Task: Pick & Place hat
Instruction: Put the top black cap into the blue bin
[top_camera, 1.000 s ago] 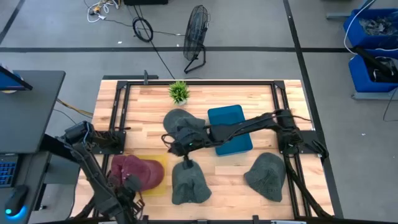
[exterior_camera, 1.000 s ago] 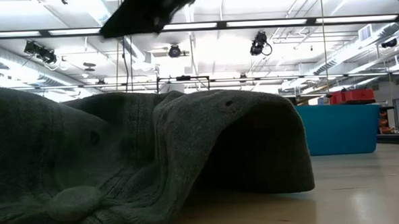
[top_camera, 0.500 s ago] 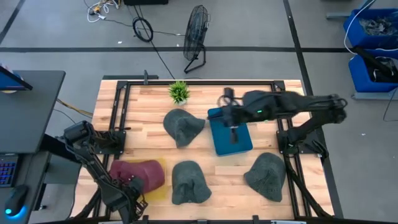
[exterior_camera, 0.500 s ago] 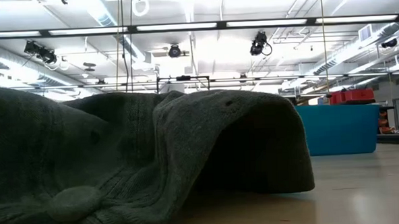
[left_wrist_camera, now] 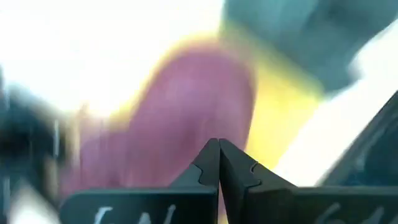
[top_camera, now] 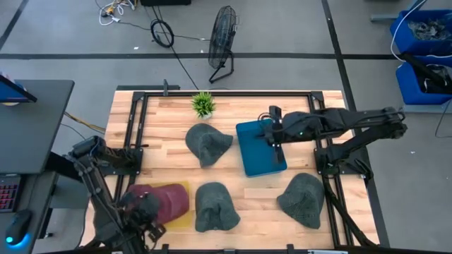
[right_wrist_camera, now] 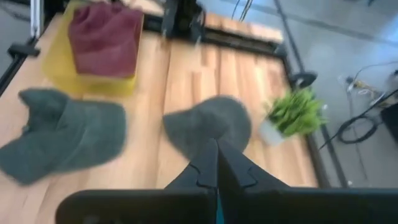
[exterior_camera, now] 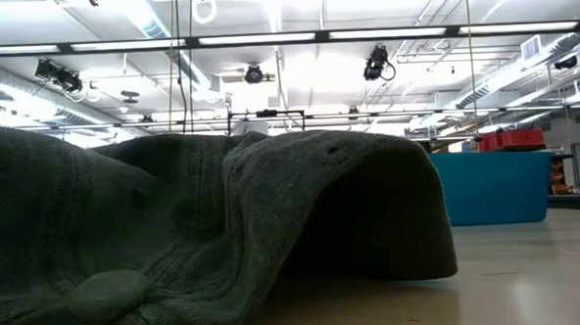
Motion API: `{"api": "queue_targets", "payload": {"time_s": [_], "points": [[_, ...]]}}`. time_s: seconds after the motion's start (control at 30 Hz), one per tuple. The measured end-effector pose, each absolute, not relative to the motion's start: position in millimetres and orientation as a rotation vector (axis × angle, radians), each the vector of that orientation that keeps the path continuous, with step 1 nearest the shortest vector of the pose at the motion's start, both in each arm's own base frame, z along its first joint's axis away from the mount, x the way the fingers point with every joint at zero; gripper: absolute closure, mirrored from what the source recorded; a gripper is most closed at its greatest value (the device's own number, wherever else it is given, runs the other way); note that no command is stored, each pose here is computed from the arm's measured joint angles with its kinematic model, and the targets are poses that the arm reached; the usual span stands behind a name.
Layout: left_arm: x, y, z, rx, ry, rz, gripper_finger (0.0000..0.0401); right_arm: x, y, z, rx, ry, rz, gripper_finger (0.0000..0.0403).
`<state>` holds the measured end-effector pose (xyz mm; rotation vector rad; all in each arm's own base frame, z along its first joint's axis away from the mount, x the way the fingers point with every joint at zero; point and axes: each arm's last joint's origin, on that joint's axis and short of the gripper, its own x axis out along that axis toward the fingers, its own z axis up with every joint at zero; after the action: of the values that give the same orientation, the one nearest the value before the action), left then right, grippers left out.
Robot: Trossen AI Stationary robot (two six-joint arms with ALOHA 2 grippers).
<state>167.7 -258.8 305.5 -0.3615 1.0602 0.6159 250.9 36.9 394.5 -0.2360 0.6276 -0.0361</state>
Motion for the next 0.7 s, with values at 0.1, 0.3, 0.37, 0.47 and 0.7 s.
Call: {"api": "queue_targets", "payload": {"time_s": [0.1,0.3,0.37,0.47,0.7], "points": [[184,-254,312,-0.187,0.731,0.547,0.0394,250,42,386,-0.244,0.655,-0.014,0.0401],[214,-229,310,-0.139,0.822,0.615,0.0338,241,40,381,-0.204,0.718,-0.049,0.0401],[223,-218,309,-0.139,0.882,0.647,0.0312,229,35,385,-0.201,0.734,-0.090,0.0401],[240,-198,309,-0.129,0.903,0.706,0.0275,207,29,392,-0.184,0.741,-0.163,0.0401],[283,-127,310,-0.209,0.914,0.943,0.0226,163,19,396,-0.098,0.767,-0.285,0.0401]]}}
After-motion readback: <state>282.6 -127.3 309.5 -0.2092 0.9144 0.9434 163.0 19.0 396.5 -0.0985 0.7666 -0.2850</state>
